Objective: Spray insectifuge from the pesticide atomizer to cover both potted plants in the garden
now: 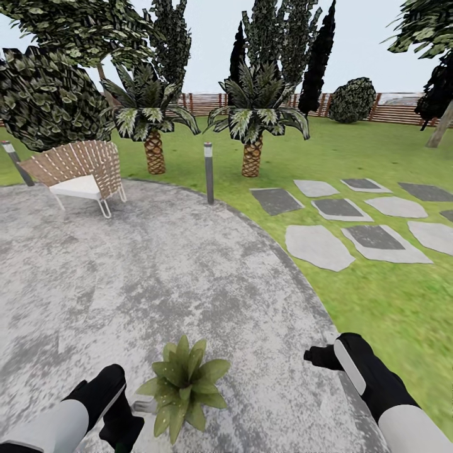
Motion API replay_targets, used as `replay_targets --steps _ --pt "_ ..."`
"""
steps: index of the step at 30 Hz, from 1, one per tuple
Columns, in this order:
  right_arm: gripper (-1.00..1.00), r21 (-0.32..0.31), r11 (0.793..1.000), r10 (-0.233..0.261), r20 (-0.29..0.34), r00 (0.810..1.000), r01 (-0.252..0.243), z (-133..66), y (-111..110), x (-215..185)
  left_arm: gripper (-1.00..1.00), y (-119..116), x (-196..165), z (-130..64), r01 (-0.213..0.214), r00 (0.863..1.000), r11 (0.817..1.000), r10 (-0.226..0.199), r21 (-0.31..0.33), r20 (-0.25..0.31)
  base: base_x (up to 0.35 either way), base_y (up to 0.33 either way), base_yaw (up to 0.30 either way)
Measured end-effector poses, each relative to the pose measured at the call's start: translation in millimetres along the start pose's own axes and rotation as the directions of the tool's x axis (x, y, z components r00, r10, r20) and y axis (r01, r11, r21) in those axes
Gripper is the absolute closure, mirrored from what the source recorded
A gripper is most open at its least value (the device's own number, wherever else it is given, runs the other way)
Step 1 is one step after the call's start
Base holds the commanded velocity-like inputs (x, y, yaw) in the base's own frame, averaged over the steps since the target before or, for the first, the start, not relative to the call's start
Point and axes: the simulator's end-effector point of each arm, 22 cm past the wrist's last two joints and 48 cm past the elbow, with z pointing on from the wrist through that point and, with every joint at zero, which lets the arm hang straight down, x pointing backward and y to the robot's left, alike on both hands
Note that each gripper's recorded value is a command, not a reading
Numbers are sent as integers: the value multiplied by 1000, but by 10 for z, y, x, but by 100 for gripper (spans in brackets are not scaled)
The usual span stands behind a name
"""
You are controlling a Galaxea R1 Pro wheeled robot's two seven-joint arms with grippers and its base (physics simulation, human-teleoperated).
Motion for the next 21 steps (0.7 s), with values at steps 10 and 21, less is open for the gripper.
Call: replay_targets --steps 10,21 --pt "-100 0 1000 0 0 1000 0 -1 2 1 100 -4 68 51 3 1000 1000 -3 4 -14 -4 2 0" --pt "-100 0 1000 0 0 1000 0 -1 2 1 100 -3 59 44 3 1000 1000 -3 3 -12 52 128 0"
